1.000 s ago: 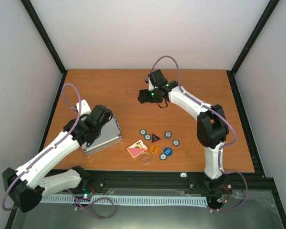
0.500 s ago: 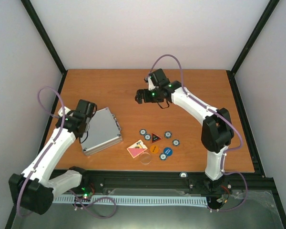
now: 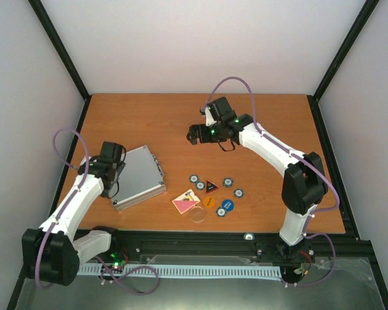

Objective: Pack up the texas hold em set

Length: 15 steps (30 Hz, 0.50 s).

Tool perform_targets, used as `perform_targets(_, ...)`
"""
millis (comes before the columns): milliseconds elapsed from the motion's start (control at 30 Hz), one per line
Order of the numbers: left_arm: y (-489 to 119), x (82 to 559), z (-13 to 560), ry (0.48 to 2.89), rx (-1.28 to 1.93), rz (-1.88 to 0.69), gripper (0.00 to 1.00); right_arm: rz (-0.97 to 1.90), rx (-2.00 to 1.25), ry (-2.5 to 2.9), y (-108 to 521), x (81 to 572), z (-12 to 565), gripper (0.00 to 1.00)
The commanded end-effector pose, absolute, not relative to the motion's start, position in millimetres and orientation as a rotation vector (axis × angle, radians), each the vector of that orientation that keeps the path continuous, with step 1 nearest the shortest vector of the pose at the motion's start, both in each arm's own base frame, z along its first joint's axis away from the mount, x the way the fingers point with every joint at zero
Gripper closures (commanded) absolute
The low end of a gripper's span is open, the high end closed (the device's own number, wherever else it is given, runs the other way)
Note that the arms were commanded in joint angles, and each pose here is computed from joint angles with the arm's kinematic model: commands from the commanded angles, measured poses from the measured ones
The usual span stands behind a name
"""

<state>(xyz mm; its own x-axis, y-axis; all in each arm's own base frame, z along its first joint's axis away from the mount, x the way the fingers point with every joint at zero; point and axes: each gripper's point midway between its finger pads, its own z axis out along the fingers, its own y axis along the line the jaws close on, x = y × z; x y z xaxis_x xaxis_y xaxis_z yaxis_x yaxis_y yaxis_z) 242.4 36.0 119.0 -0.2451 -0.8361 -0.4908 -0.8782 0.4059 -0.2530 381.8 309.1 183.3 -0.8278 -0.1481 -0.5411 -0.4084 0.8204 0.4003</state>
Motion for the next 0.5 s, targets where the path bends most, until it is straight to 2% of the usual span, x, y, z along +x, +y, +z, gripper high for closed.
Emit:
perform_targets(0,37.2,247.5,104.7,2.133,-1.458,0.079,0.00,0.705,-0.424,2.465,308.5,381.2,191.4,0.00)
perform_targets(267,34.9,263.8,94.0,2.167,-1.396,0.084,0.00,0.689,-0.442,2.461,305.6,378.6,190.0,0.00)
perform_targets(467,25.3,299.3,96.3,2.247,-1.235,0.066,0.00,0.691,-0.478,2.477,304.7,372.6,180.5,0.00)
